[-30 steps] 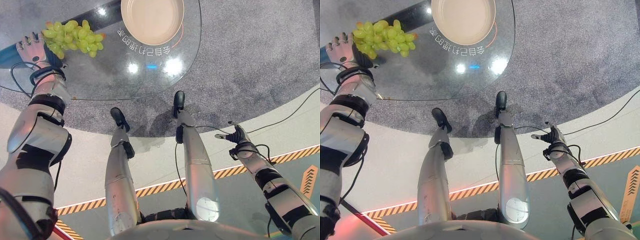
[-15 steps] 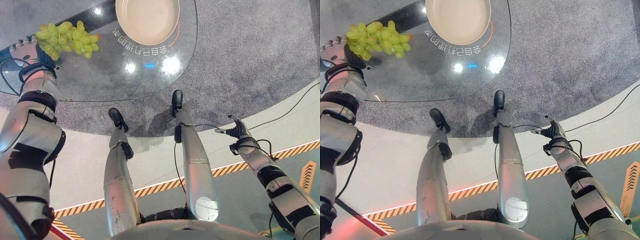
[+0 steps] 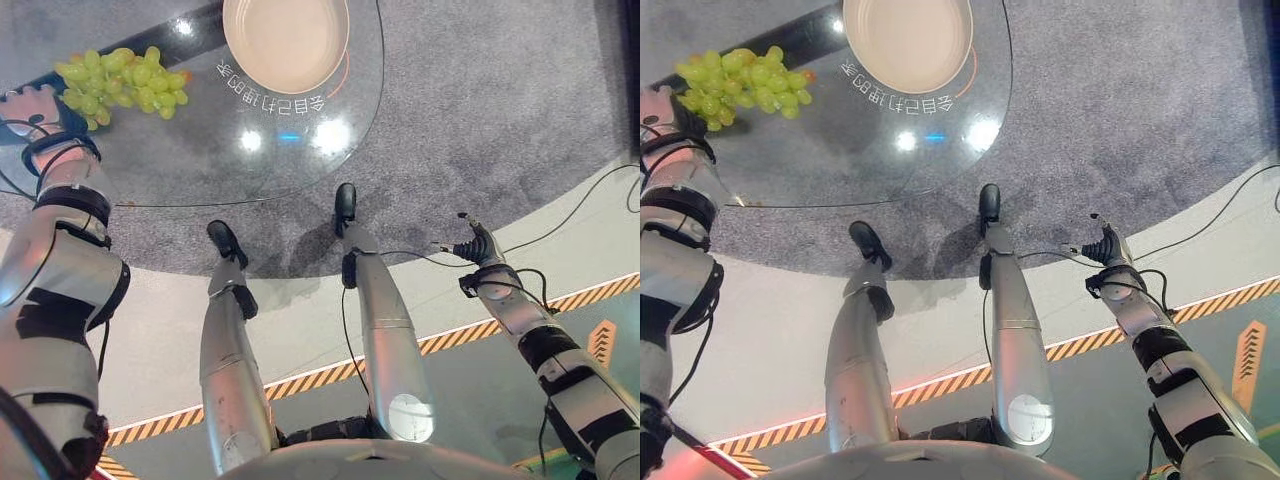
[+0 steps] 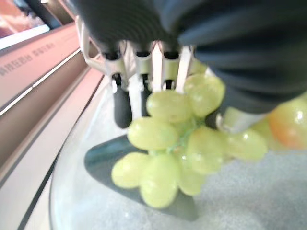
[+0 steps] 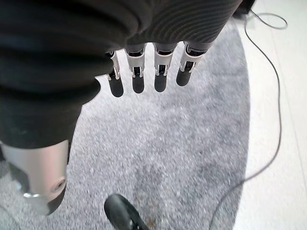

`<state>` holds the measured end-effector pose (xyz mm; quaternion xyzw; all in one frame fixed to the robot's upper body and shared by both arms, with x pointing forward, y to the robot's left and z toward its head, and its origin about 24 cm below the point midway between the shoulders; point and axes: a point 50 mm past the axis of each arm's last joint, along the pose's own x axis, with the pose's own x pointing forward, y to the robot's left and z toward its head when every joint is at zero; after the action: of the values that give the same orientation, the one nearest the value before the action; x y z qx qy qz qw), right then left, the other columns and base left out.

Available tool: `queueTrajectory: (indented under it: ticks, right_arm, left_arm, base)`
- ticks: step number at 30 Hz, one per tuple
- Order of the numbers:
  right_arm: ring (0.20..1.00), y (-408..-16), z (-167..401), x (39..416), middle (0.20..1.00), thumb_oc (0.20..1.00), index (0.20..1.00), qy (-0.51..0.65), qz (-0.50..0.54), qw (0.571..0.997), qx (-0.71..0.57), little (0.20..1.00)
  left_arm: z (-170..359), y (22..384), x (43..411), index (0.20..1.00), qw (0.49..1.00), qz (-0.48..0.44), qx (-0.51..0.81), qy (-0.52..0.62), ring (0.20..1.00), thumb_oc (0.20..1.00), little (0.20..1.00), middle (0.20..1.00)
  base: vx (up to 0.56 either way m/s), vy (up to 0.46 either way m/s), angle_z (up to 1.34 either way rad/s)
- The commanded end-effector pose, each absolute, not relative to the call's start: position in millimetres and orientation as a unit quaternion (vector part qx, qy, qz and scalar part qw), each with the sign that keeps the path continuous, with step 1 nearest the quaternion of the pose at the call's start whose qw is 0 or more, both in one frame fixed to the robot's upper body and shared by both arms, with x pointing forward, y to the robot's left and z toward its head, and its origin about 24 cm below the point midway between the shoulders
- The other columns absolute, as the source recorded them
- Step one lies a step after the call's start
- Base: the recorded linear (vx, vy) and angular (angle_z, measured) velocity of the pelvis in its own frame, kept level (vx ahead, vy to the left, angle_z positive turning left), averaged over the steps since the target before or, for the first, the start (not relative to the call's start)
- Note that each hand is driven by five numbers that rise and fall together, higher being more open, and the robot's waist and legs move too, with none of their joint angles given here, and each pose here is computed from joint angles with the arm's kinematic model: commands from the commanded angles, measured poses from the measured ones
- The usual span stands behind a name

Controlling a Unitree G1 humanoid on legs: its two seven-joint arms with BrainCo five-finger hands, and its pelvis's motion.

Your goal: Pick up fruits into the plate

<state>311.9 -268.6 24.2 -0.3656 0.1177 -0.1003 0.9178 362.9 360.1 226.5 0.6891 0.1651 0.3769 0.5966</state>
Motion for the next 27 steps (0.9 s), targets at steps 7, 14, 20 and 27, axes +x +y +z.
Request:
queueTrajectory:
  ticks: [7,14,20,27]
  right_arm:
    - [1.000,-269.9,25.2,306.0,1.000,1.000,1.000,0.107,-0.112,0.925,-0.348,1.000]
    - [1.000,-264.3,21.7,303.3,1.000,1.000,1.000,0.104,-0.107,0.925,-0.349,1.000]
    - [1.000,-262.1,18.5,299.9,1.000,1.000,1.000,0.103,-0.108,0.925,-0.348,1.000]
    - [1.000,-260.8,12.1,295.0,1.000,1.000,1.000,0.106,-0.110,0.925,-0.348,1.000]
  left_arm:
    - [201.1,374.1,350.6,0.200,0.596,0.382,0.680,0.189,0.200,0.200,0.200,0.200]
    - [204.9,366.2,355.4,0.200,0.615,0.401,0.668,0.120,0.200,0.200,0.200,0.200]
    - [203.8,364.6,355.5,1.000,0.615,0.405,0.669,0.102,1.000,1.000,1.000,1.000]
    - [215.9,355.6,357.0,1.000,0.637,0.463,0.616,0.008,1.000,1.000,1.000,1.000]
  base:
    - [0.00,0.000,0.00]
    - [0.00,0.000,0.00]
    - [0.00,0.000,0.00]
    - [-0.01,-0.009,0.04]
